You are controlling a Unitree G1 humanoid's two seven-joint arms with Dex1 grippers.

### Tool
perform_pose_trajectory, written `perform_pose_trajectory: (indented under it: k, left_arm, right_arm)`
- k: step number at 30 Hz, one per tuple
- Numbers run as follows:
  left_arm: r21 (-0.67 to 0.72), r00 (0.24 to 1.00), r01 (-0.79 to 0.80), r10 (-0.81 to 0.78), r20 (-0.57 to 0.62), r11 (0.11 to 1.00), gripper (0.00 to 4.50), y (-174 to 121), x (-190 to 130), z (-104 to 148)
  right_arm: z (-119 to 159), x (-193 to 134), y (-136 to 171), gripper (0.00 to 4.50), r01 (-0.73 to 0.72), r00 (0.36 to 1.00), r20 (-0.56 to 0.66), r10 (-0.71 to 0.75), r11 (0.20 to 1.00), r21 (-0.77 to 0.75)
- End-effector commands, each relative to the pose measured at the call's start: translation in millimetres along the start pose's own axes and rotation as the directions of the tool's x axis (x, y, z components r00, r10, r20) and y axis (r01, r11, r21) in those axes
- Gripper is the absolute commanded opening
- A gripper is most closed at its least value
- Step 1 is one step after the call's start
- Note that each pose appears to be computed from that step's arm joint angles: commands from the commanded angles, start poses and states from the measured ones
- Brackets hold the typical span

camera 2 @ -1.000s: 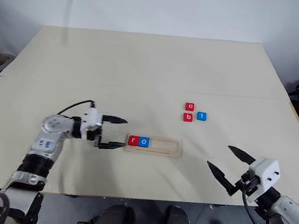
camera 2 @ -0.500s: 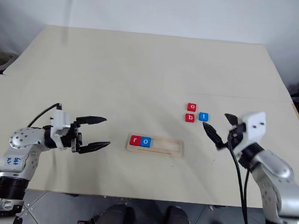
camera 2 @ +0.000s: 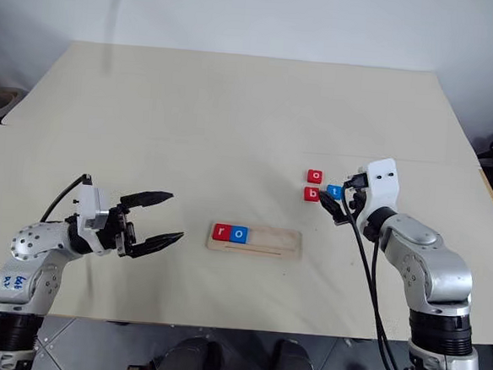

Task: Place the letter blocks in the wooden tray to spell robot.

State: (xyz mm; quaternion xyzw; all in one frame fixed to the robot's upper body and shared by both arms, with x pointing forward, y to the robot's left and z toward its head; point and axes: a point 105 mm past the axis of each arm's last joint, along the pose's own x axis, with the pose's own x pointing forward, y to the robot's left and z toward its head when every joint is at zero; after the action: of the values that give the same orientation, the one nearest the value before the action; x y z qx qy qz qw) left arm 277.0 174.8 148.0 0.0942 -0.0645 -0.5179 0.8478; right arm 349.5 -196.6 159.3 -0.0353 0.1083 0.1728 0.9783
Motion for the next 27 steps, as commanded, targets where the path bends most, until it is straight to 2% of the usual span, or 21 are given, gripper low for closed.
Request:
perform_pose_trajectory:
  k: [1,10,17,27]
  left_arm:
    - [0.036,0.999,0.009,-0.01,0.035,0.999,4.47,-3.1,3.1,12.2]
    - [0.037,0.999,0.007,-0.008,0.032,0.999,4.47,-2.7,4.4,13.0]
    - [0.046,0.999,0.015,-0.016,0.031,0.999,4.47,-5.3,7.4,12.9]
    - [0.054,1.0,0.016,-0.017,0.018,0.998,4.47,-7.6,2.0,15.4]
  right_arm:
    - [15.1,0.0,5.2,4.5,0.002,0.999,0.035,-0.001,1.0,-0.021]
    - [21.1,8.7,20.1,4.5,-0.021,1.0,-0.011,0.021,1.0,0.018]
    - [7.3,22.2,40.1,4.5,0.014,0.997,-0.075,-0.007,0.996,0.093]
    - [-4.7,40.1,57.2,4.5,0.061,0.995,-0.088,-0.051,0.992,0.11]
